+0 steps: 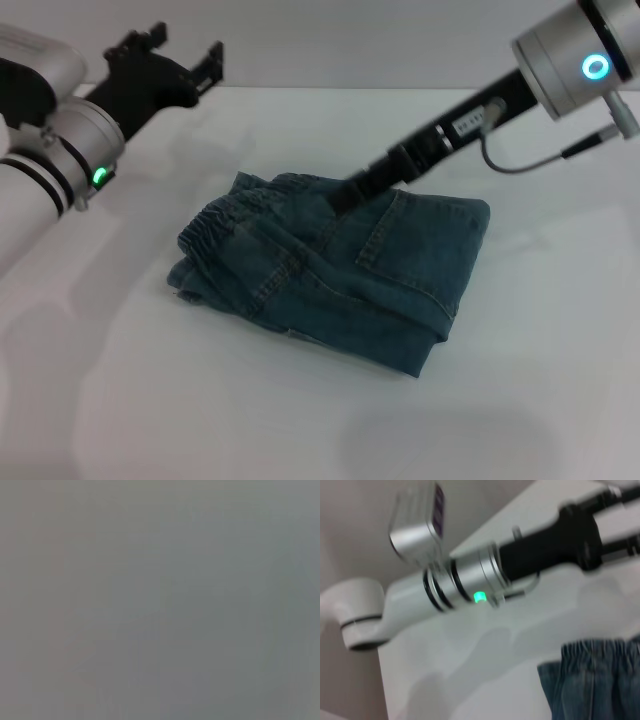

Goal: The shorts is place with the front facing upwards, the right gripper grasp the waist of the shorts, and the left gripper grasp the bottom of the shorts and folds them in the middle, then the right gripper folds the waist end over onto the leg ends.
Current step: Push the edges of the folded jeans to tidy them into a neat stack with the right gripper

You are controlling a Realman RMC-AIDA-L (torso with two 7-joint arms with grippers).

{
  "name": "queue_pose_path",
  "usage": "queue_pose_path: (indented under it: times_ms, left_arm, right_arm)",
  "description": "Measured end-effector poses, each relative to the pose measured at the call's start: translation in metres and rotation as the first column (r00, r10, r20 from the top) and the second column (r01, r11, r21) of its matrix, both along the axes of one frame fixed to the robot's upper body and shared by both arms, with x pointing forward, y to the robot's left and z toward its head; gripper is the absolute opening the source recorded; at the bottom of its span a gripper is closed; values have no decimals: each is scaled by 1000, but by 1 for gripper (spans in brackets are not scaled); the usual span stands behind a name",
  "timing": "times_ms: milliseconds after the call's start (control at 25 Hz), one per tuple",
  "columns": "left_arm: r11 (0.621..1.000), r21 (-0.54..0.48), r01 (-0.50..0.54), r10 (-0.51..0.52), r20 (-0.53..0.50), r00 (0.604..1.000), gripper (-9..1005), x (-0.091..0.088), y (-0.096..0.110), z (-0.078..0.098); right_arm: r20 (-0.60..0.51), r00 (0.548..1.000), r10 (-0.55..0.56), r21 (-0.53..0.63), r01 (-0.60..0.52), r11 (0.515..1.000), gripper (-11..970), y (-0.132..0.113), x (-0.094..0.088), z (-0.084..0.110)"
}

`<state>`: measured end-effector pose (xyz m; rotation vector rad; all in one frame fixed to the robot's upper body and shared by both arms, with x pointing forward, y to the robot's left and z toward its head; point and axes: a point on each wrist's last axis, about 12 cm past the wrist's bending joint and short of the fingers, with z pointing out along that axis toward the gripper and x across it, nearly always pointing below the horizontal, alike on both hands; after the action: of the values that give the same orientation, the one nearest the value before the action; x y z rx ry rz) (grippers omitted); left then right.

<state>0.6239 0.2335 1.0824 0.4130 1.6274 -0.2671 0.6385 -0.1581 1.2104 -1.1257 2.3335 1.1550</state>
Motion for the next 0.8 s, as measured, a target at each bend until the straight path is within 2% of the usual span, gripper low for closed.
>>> queue_pose_path:
  times_ms: [160, 360, 560, 800]
  left_arm:
    - [998, -33, -46, 47, 33, 998, 765, 4, 10, 7]
    - [994, -72, -85, 90, 66, 994, 765, 10, 20, 17]
    - [994, -65, -92, 97, 78, 992, 765, 13, 20, 20]
    - [995, -56, -86, 90, 81, 993, 766, 17, 16, 22]
  right_arm:
    - [-61, 998, 7, -35, -10, 999, 448, -9, -8, -14]
    - [-147, 988, 57, -89, -71, 993, 448, -5, -24, -37]
    - [-202, 976, 85, -115, -110, 987, 448, -2, -38, -54]
    - [-247, 967, 55, -132, -90, 987, 448, -17, -45, -65]
